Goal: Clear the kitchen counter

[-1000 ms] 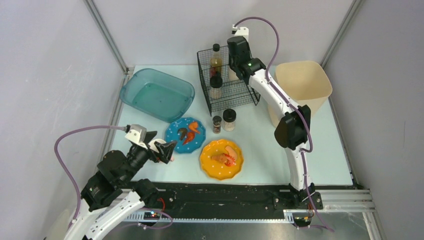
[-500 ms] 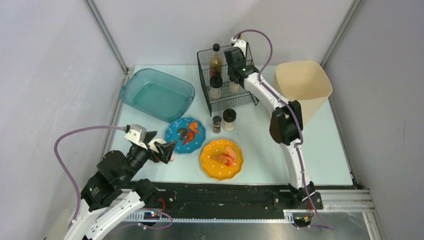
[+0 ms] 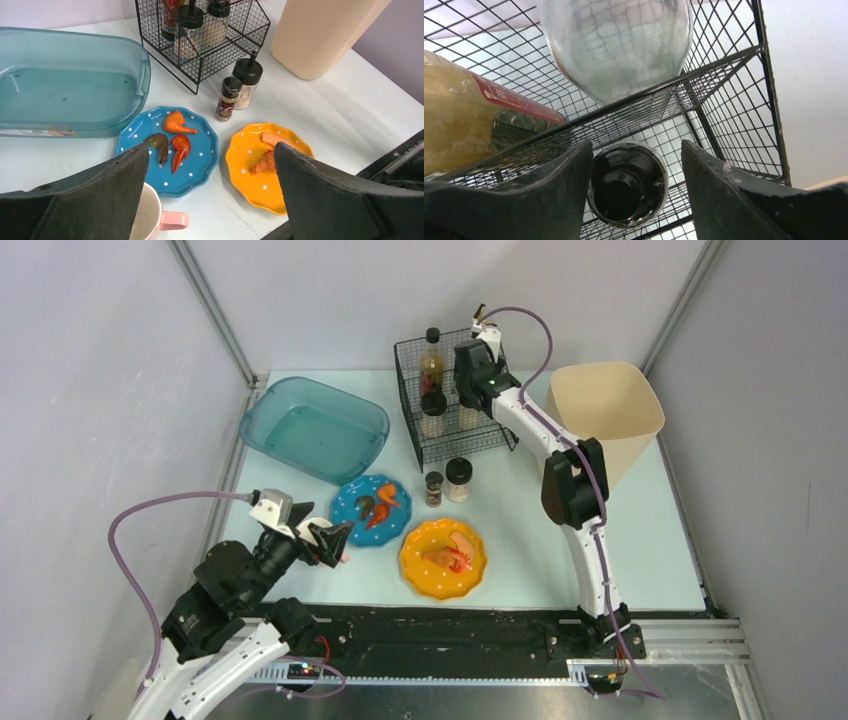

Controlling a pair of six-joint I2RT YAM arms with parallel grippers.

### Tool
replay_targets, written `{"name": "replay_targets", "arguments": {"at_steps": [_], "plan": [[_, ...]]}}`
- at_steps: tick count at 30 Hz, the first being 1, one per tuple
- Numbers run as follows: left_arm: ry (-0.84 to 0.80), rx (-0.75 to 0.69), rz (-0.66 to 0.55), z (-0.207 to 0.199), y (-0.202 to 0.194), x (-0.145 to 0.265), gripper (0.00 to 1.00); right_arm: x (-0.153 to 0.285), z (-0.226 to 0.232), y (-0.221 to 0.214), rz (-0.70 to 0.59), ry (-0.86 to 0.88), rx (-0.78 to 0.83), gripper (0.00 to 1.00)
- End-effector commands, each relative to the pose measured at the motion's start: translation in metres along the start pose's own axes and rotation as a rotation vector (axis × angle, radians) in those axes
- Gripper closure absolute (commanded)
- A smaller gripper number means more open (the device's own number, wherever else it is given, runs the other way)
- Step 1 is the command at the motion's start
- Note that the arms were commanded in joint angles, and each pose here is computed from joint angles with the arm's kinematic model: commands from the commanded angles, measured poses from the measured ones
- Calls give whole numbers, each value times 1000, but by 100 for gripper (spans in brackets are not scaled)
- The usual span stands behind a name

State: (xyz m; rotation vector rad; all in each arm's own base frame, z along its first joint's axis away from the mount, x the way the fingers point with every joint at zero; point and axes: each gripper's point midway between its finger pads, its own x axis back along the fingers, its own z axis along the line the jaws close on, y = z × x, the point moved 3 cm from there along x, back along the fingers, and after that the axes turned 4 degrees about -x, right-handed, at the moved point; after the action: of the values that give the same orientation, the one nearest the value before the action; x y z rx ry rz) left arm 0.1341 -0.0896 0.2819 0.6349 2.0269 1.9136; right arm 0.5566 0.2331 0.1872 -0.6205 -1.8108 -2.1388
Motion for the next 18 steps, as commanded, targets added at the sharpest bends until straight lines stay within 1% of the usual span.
{"name": "replay_targets", "arguments": {"at_steps": [1, 5, 10, 14, 18], "plan": [[10, -13, -20, 2, 4, -3, 2, 39, -2, 47, -87, 41, -69, 30], [15, -14, -20, 2, 4, -3, 2, 77, -6, 75, -131, 79, -81, 27], [21, -14, -21, 3, 4, -2, 2, 117, -7, 75, -117, 82, -28, 23], [20, -12, -23, 3, 4, -2, 2, 151, -5, 60, -116, 82, 30, 19], [14, -14, -15, 2, 3, -3, 2, 180, -1, 28, -67, 136, 59, 19]]}}
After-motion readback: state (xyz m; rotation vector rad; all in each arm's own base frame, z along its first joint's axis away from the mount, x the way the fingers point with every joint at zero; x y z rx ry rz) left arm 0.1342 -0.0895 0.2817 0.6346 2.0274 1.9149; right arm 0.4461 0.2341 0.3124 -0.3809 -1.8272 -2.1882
